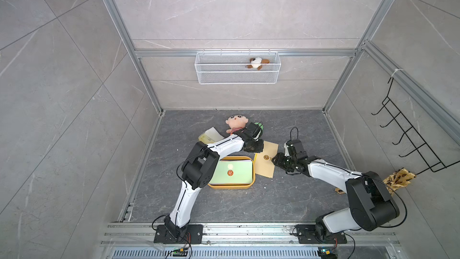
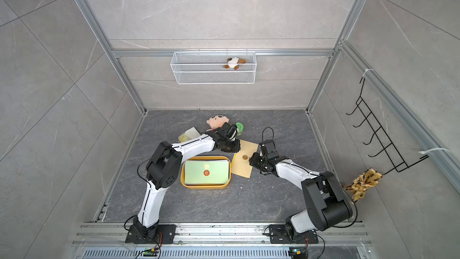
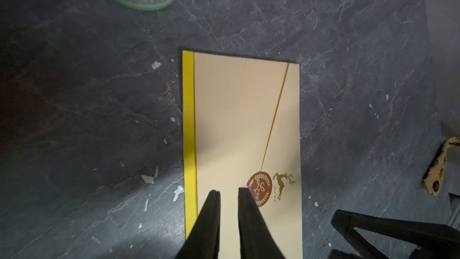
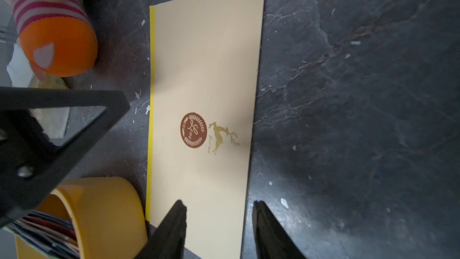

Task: Put the sealed envelopes into the storage box
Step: Pick up the envelope from the center of the board.

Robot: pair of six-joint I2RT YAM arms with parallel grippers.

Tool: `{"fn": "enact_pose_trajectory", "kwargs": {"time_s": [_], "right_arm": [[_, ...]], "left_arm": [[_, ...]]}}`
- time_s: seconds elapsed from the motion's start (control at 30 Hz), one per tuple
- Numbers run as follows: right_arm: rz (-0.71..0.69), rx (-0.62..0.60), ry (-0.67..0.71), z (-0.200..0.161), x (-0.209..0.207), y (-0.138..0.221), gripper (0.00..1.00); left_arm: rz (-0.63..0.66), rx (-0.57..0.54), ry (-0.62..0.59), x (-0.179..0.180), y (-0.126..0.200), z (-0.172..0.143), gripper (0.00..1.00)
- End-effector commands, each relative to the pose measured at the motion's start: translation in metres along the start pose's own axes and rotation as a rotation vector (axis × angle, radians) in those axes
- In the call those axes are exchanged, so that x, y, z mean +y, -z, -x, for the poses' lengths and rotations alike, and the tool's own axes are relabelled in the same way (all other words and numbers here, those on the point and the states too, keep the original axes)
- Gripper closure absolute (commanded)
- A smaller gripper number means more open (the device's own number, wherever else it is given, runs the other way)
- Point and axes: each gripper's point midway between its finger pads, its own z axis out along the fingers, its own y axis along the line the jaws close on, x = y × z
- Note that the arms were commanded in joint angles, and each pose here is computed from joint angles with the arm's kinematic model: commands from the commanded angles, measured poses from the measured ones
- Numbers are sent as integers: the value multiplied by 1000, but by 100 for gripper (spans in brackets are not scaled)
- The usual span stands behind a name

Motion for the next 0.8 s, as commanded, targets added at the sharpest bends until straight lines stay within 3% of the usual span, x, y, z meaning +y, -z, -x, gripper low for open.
{"fn": "enact_pose_trajectory", "kwargs": {"time_s": [0.0, 0.43, 0.77], "right_arm": [[-3, -2, -47, 0, -5, -7, 53], [3, 69, -116, -12, -14, -27, 52], [108, 103, -178, -13, -1, -33, 52]], "left_arm": [[-30, 25, 23, -6, -5, 1, 82], [12, 57, 50, 9, -23, -15, 84], [1, 78, 56, 10, -26, -23, 85]]}}
